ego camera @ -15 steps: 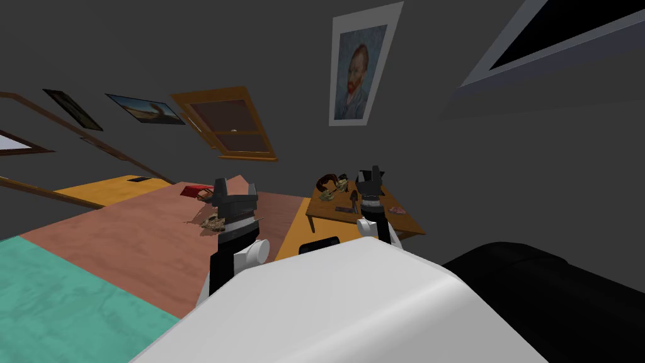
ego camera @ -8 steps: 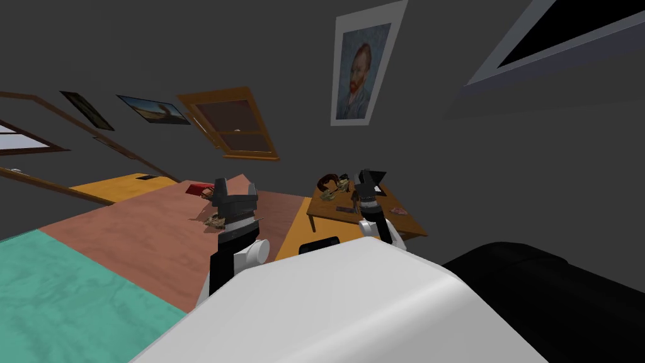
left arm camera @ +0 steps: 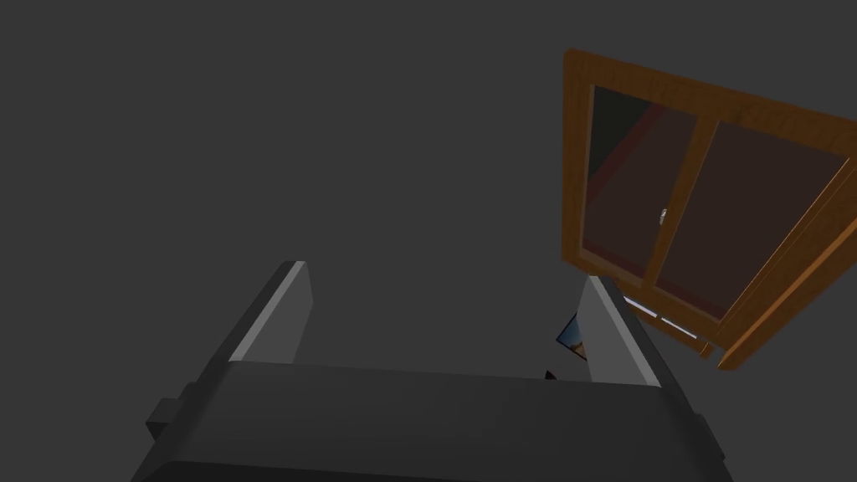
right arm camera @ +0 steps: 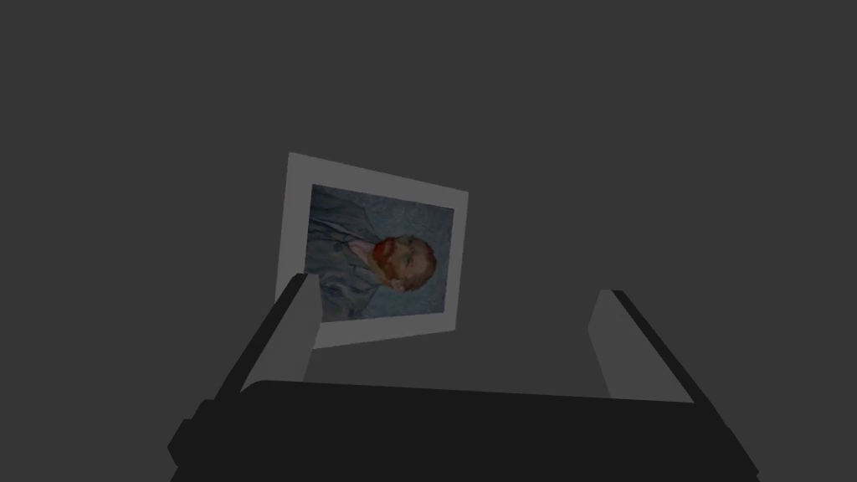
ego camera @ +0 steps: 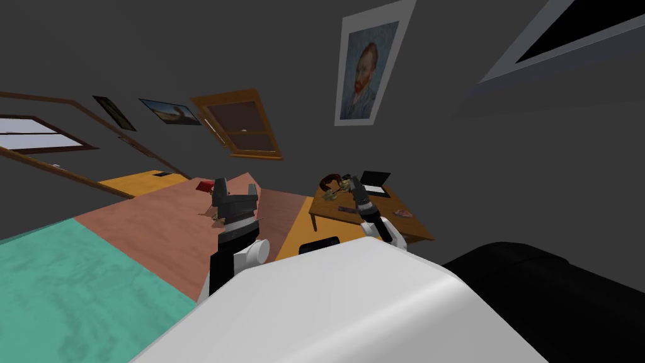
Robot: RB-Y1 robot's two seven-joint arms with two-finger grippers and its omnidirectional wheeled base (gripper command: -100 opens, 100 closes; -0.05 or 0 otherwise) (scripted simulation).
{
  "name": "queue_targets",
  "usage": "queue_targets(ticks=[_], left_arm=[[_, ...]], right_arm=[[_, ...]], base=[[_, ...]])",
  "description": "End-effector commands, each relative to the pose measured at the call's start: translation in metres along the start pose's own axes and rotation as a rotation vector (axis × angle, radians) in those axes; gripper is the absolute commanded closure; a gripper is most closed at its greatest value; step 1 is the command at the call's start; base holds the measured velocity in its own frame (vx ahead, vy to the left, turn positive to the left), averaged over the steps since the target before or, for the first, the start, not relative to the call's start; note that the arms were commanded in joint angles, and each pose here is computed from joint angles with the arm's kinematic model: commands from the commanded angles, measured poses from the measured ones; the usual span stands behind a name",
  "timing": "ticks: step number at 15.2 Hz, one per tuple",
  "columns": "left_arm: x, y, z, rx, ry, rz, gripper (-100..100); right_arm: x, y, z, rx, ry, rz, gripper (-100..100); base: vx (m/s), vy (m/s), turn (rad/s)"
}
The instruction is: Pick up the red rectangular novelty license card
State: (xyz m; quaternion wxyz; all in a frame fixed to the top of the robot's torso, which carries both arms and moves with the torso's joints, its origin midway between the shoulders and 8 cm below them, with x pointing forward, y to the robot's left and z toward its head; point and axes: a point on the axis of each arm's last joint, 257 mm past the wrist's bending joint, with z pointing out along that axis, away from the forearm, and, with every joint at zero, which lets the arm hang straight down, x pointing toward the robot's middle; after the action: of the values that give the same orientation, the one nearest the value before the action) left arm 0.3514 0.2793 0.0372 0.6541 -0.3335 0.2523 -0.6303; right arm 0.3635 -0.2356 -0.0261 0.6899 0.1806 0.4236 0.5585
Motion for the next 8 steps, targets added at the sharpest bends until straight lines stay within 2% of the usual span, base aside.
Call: queue_targets(ticks=[1, 2, 5, 7, 8], left_arm=[[0.000, 0.000, 0.000, 0.000, 0.000, 0.000, 0], [0.000, 0.000, 0.000, 0.000, 0.000, 0.000, 0], [0.000, 0.000, 0.000, 0.000, 0.000, 0.000, 0], [0.000, 0.000, 0.000, 0.000, 0.000, 0.000, 0], [0.000, 0.000, 0.000, 0.000, 0.000, 0.000, 0]], right_arm=[[0.013, -0.019, -0.007, 0.031, 0.065, -0.035, -100], [0.014, -0.021, -0.009, 0.035, 0.079, -0.042, -100], [0.033, -0.048, -0.023, 0.085, 0.175, -0.095, -100], [0.033, -0.052, -0.026, 0.092, 0.195, -0.106, -100], [0.042, -0.069, -0.037, 0.122, 0.248, -0.136, -100]], base=[[-0.006, 0.021, 0.094], [-0.005, 0.018, 0.078], [-0.001, 0.022, 0.106], [0.003, 0.017, 0.064], [0.005, 0.016, 0.074]])
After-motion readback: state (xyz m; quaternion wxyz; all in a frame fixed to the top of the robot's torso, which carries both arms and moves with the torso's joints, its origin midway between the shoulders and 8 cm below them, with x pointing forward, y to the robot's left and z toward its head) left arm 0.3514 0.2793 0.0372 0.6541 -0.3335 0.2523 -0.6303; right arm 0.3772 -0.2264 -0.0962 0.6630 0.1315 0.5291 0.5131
